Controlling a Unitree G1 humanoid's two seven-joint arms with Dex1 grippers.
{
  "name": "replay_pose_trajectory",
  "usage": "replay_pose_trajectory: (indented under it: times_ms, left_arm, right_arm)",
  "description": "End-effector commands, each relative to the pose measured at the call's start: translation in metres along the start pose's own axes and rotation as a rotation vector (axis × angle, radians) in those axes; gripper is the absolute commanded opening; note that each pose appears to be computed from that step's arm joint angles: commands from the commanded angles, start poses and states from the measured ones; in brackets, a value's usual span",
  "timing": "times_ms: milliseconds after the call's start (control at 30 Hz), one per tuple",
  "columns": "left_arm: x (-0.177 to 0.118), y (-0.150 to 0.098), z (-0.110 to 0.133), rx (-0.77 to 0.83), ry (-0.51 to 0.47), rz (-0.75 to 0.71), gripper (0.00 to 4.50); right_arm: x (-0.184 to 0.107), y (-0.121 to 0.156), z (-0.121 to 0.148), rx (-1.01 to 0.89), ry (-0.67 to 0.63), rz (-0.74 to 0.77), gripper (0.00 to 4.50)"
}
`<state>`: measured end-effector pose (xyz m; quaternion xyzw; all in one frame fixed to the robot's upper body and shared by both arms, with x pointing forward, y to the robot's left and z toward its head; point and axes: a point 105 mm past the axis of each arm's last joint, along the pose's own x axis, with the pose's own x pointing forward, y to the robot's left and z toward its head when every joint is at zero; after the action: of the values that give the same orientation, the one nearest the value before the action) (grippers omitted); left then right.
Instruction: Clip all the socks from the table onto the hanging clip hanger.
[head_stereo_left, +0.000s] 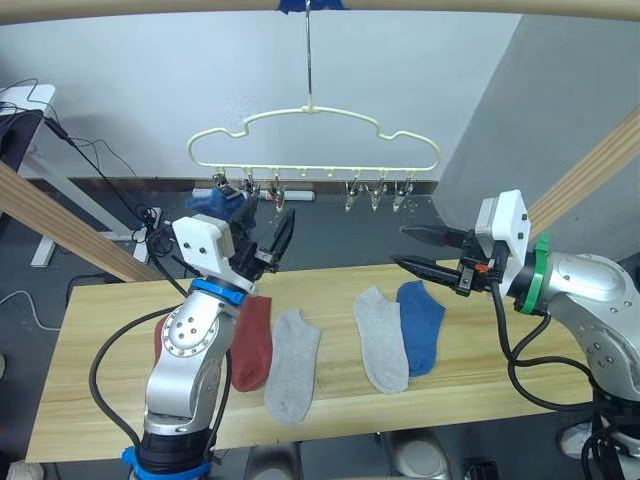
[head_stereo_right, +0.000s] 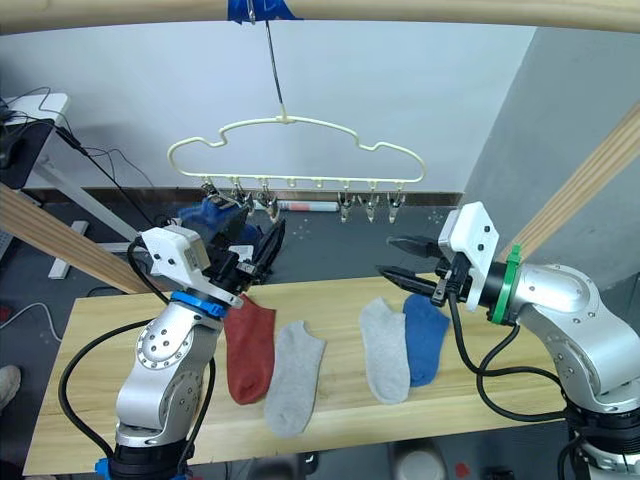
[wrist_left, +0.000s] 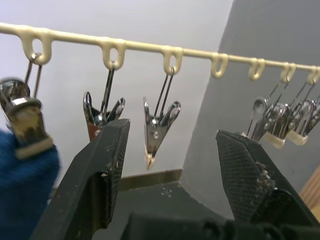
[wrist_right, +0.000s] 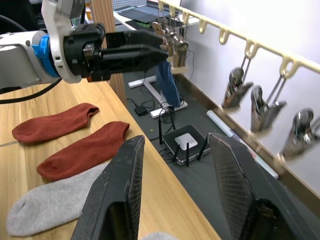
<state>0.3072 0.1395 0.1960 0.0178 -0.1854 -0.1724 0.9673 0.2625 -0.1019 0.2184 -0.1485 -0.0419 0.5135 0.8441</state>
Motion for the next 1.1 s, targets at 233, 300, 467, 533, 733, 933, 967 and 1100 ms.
replay_pose_trajectory:
  times_ms: [233, 300, 467, 533, 733, 933, 967, 1100]
  left_arm:
    - [-0.001, -0.003, 0.013, 0.004, -0.068, 0.018, 1.91]
    - [-0.002, -0.002, 0.013, -0.002, -0.067, 0.034, 1.91]
    - [-0.002, 0.005, 0.009, -0.022, -0.039, 0.095, 1.91]
    - [0.0, 0.005, 0.008, -0.029, -0.029, 0.106, 1.91]
    - [0.006, 0.011, 0.008, -0.047, -0.021, 0.133, 1.91]
    - [0.011, 0.018, 0.007, -0.041, -0.028, 0.16, 1.91]
    - [0.011, 0.018, 0.008, -0.04, -0.03, 0.159, 1.91]
    - [0.012, 0.016, 0.006, -0.044, -0.028, 0.154, 1.91]
  right_arm:
    - [-0.005, 0.002, 0.011, -0.045, -0.018, -0.011, 2.12]
    - [-0.004, 0.003, 0.011, -0.045, -0.017, -0.01, 2.12]
    - [-0.004, 0.003, 0.01, -0.043, -0.015, -0.01, 2.12]
    - [-0.004, 0.003, 0.01, -0.042, -0.013, -0.011, 2.12]
    - [-0.003, 0.002, 0.009, -0.045, -0.009, -0.014, 2.12]
    - [-0.005, 0.001, 0.008, -0.044, -0.002, -0.019, 2.12]
    - [-0.005, 0.001, 0.008, -0.044, -0.001, -0.02, 2.12]
    - [-0.005, 0.001, 0.008, -0.044, -0.001, -0.023, 2.12]
